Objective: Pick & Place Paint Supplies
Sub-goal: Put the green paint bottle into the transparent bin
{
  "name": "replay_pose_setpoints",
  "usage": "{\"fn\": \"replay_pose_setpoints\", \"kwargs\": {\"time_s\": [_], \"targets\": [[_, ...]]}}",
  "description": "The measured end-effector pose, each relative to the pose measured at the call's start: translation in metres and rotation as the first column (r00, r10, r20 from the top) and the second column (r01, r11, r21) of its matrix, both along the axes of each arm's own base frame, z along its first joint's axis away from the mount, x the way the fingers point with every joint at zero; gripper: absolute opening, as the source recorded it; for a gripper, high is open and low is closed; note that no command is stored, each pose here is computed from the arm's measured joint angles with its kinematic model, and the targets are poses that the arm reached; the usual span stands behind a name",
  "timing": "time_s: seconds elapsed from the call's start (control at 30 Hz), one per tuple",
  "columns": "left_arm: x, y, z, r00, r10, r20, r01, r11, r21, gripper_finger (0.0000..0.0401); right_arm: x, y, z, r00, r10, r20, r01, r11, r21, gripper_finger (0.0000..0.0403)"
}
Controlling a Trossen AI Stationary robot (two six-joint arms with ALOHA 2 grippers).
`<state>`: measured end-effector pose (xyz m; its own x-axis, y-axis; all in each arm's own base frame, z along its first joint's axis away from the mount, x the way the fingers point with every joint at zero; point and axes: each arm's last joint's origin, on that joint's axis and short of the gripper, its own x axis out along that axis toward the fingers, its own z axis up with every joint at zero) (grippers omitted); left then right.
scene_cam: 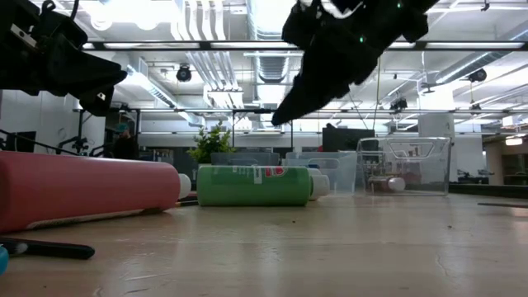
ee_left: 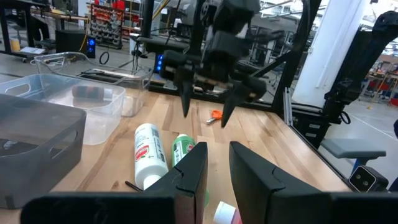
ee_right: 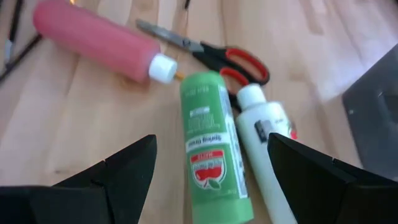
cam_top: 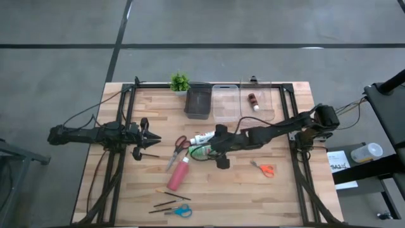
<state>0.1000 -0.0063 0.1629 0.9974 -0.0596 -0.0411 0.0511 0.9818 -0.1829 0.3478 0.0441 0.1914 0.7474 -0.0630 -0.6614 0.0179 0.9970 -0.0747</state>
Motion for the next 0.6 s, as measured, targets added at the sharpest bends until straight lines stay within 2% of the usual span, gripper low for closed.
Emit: {"fn": "replay_pose_setpoints", "kwargs": {"time_s": [0.6], "targets": [[0.000, 0.000, 0.000, 1.000, 0.000, 0.000, 0.000, 1.000, 0.000, 0.0077, 0.009, 0.000, -0.048, 0.990, -0.030, -0.134, 0.027, 0.999, -0.023, 0.0305]]}}
